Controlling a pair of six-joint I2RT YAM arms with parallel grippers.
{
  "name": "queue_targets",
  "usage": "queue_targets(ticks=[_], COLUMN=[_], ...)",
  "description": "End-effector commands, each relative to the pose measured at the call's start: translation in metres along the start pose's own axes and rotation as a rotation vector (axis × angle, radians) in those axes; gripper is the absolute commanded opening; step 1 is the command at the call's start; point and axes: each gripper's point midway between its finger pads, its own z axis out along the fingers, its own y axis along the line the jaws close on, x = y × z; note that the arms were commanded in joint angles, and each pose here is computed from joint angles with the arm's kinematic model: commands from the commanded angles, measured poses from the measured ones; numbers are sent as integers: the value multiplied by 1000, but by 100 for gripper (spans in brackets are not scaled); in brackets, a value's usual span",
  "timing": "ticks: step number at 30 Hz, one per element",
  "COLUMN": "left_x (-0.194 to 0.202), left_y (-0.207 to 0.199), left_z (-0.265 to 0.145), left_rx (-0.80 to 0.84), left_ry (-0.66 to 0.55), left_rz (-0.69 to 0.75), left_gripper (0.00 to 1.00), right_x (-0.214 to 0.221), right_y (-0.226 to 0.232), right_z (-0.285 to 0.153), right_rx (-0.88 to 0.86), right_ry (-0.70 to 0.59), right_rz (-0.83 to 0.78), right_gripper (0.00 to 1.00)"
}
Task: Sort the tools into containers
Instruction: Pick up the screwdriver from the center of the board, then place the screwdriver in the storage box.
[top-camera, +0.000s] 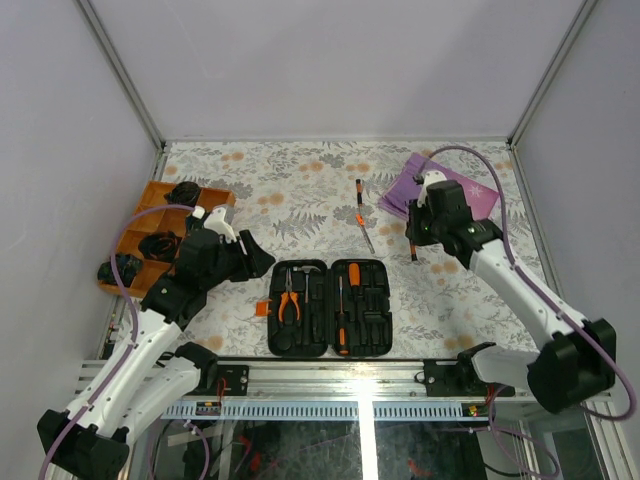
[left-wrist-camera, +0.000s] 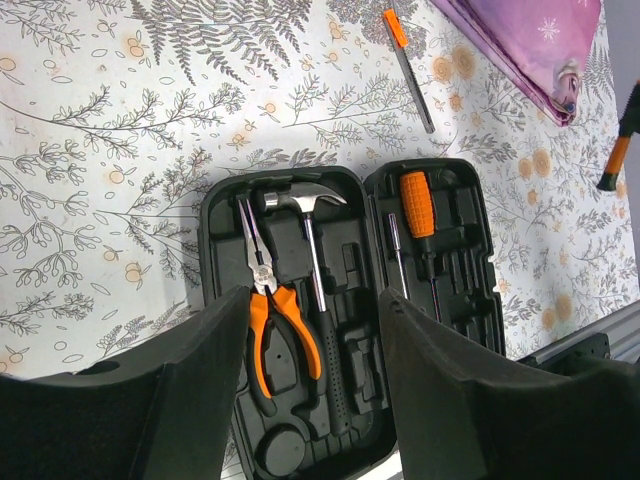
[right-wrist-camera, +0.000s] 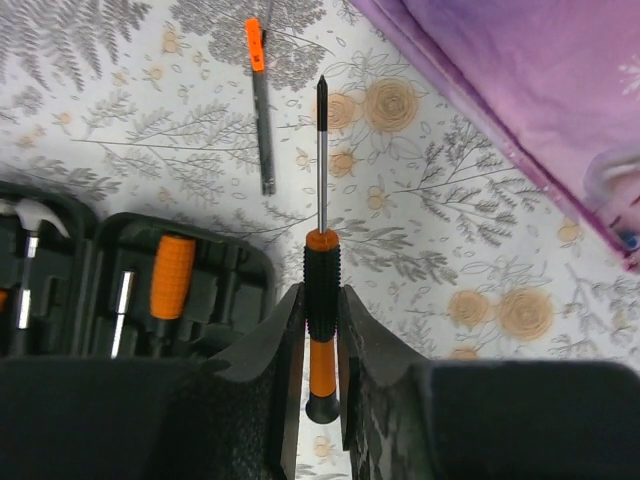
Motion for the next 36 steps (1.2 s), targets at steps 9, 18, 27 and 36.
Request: queue_targets(ticks=[9, 18, 27, 36], left_x=[-3, -1, 2, 2], left_y=[-6, -6, -8, -6], left_z=[6, 5, 5, 6], left_rx=[19, 21, 31, 20], left_ry=[1, 4, 28, 28], left_rz=[-16, -24, -18, -14], left_gripper=[55, 55, 55, 56], right_x=[12, 62, 109, 143], right_y=[55, 81, 112, 124], right_z=[-46, -44, -34, -26], right_rx=[-108, -150, -144, -128], right_ry=[-192, -97, 13, 96], right_rz=[269, 385, 383, 366], right_gripper=[0, 0, 0, 0])
